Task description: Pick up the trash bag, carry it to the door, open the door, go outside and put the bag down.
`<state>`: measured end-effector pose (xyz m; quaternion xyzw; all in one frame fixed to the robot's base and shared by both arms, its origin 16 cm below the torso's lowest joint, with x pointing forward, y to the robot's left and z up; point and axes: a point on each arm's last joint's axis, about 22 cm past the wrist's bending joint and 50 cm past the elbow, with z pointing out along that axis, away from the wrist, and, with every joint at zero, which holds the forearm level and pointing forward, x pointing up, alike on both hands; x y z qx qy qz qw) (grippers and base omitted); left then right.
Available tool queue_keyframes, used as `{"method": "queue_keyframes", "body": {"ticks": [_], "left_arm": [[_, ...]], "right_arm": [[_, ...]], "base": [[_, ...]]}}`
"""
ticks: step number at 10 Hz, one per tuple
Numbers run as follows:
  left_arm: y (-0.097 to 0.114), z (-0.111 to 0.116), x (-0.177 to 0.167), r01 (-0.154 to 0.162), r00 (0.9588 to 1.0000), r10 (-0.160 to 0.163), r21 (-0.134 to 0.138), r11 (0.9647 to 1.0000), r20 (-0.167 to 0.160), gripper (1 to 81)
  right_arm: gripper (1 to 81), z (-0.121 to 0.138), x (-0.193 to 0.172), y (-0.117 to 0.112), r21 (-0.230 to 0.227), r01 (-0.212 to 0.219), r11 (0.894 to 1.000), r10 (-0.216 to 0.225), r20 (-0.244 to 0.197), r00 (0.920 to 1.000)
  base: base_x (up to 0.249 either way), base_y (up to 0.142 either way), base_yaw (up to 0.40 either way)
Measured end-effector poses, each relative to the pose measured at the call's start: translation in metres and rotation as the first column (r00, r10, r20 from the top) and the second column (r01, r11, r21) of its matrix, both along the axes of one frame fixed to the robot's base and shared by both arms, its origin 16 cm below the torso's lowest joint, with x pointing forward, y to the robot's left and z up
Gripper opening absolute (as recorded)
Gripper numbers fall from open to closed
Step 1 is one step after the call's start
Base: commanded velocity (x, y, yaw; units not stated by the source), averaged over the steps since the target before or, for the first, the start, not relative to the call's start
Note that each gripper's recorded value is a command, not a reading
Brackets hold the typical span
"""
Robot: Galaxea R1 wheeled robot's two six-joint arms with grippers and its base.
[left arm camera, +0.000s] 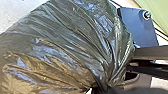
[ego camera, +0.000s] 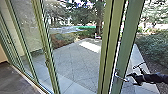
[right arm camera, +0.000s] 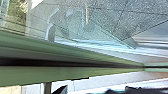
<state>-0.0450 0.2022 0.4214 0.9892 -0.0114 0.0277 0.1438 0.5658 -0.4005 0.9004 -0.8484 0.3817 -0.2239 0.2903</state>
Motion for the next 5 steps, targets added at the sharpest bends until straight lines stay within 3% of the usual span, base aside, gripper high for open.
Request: {"method": "queue_keyframes", "body": {"ticks": [3, 5], "left_arm": [[-0.001, 0.0, 0.008, 0.035, 0.9994, -0.035, -0.002, 0.9994, 0.0, 1.0], [-0.002, 0.0, 0.007, 0.035, 0.9994, -0.035, -0.004, 0.9994, -0.002, 1.0]], "right_arm": [[81.1, 0.033, -0.008, -0.041, -0.06, 0.042, 0.997, -0.041, 0.019, 0.999], [81.1, 0.046, -0.007, -0.052, -0.128, 0.033, 0.991, -0.031, 0.025, 0.9992]], "base": [[0.0, 0.0, 0.0], [0.0, 0.0, 0.0]]}}
